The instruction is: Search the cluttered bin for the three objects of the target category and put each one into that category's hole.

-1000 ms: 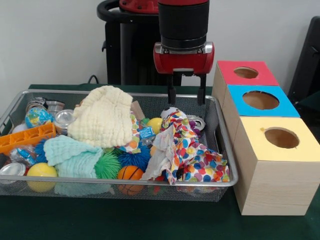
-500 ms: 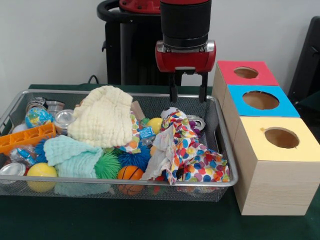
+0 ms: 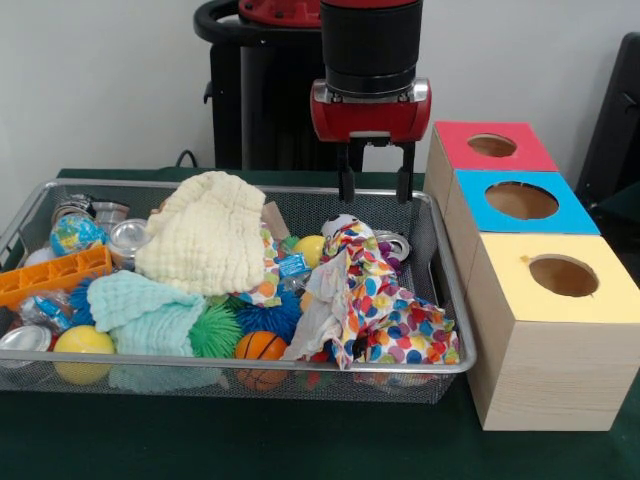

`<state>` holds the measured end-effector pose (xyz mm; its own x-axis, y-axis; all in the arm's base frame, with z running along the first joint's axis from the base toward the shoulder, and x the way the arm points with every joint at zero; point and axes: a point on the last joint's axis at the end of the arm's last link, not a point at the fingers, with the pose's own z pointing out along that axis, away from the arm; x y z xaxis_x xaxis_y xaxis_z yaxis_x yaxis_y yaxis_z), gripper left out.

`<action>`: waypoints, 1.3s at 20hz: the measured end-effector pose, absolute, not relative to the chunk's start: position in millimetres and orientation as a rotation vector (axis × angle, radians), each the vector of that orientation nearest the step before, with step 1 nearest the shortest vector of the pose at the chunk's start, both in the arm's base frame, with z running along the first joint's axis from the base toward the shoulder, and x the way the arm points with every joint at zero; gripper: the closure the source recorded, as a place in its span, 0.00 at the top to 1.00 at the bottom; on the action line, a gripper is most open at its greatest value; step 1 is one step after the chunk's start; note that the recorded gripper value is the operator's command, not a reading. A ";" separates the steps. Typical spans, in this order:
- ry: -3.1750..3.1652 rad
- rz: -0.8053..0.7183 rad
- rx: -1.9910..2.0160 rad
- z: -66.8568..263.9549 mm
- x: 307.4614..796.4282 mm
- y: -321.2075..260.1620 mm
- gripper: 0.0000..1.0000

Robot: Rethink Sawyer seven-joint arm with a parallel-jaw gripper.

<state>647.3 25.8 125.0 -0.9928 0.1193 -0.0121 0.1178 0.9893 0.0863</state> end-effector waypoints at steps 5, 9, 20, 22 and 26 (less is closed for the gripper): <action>3.116 0.128 0.178 124.9 647.1 25.6 1.00; 3.116 0.127 0.175 124.8 647.1 25.5 1.00; 3.113 0.119 0.165 125.3 648.7 25.0 1.00; 3.114 0.120 0.164 124.4 648.5 25.1 1.00; 3.119 0.122 0.167 121.3 647.6 23.7 1.00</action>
